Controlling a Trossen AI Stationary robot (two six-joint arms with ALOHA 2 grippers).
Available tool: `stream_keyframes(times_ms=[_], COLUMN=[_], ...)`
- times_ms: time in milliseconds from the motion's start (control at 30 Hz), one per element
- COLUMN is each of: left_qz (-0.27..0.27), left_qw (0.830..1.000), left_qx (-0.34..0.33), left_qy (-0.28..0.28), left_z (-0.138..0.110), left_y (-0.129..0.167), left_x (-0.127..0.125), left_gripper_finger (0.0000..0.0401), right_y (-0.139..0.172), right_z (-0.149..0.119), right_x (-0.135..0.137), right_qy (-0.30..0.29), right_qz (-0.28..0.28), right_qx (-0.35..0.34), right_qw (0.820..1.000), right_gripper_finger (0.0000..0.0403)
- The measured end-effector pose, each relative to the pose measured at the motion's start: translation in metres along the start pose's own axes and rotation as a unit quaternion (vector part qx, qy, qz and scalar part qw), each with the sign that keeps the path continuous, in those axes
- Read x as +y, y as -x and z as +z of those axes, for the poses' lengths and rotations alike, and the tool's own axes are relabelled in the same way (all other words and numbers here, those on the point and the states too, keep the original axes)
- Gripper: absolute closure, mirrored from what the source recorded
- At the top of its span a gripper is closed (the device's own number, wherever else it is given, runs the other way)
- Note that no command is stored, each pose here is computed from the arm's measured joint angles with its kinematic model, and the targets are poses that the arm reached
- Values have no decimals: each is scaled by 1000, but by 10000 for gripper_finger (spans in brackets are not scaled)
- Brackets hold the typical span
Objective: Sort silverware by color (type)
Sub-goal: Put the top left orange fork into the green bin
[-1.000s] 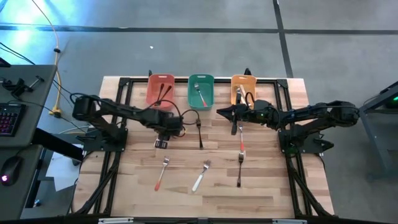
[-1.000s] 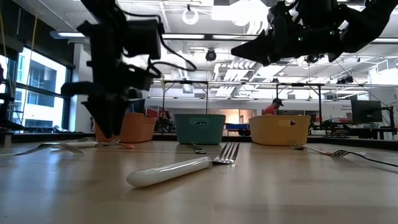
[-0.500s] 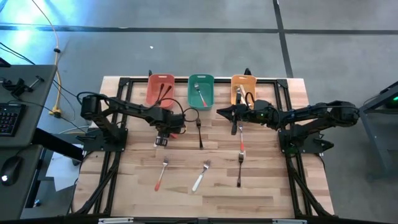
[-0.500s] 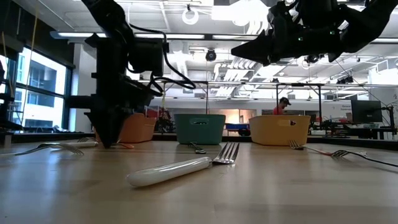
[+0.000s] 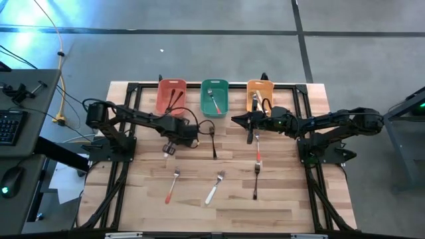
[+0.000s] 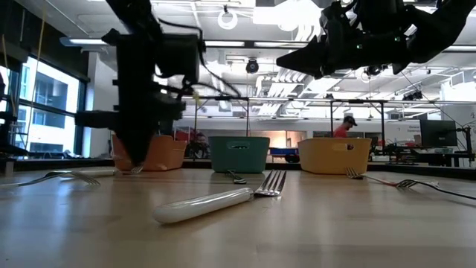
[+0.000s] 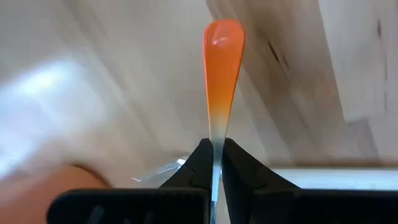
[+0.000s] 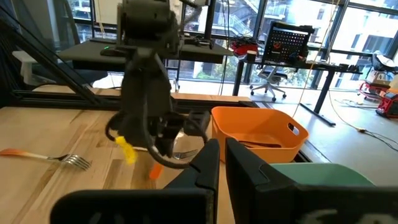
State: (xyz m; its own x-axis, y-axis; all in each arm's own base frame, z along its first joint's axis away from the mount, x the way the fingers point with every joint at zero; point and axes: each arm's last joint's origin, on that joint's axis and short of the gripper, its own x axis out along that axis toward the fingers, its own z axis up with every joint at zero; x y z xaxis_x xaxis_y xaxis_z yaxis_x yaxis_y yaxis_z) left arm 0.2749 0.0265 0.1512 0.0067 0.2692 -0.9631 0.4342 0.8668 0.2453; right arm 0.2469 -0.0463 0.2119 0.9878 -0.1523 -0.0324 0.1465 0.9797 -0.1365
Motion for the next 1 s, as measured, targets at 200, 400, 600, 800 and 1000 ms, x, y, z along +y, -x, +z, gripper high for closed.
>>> stream_keyframes(times_ms=[200,400,600,800,1000], left_qz=[61,147,237,258,273], left_qw=[998,983,957,943,930], left_qx=[-28,-43,-66,-126,-148], left_qy=[-19,-102,-157,-170,-196], left_z=[9,17,22,16,12], left_y=[24,48,64,75,65], left_x=[11,33,68,103,125], left_gripper_finger=[398,400,398,398,399], right_y=[0,0,0,0,0], right_z=[0,0,-1,-1,-1], right_x=[0,0,0,0,0], right_qy=[0,1,0,6,18], right_qz=[0,0,1,1,1], right_qx=[1,3,4,5,5], right_qw=[1000,1000,1000,1000,1000], right_gripper_finger=[394,394,394,394,394])
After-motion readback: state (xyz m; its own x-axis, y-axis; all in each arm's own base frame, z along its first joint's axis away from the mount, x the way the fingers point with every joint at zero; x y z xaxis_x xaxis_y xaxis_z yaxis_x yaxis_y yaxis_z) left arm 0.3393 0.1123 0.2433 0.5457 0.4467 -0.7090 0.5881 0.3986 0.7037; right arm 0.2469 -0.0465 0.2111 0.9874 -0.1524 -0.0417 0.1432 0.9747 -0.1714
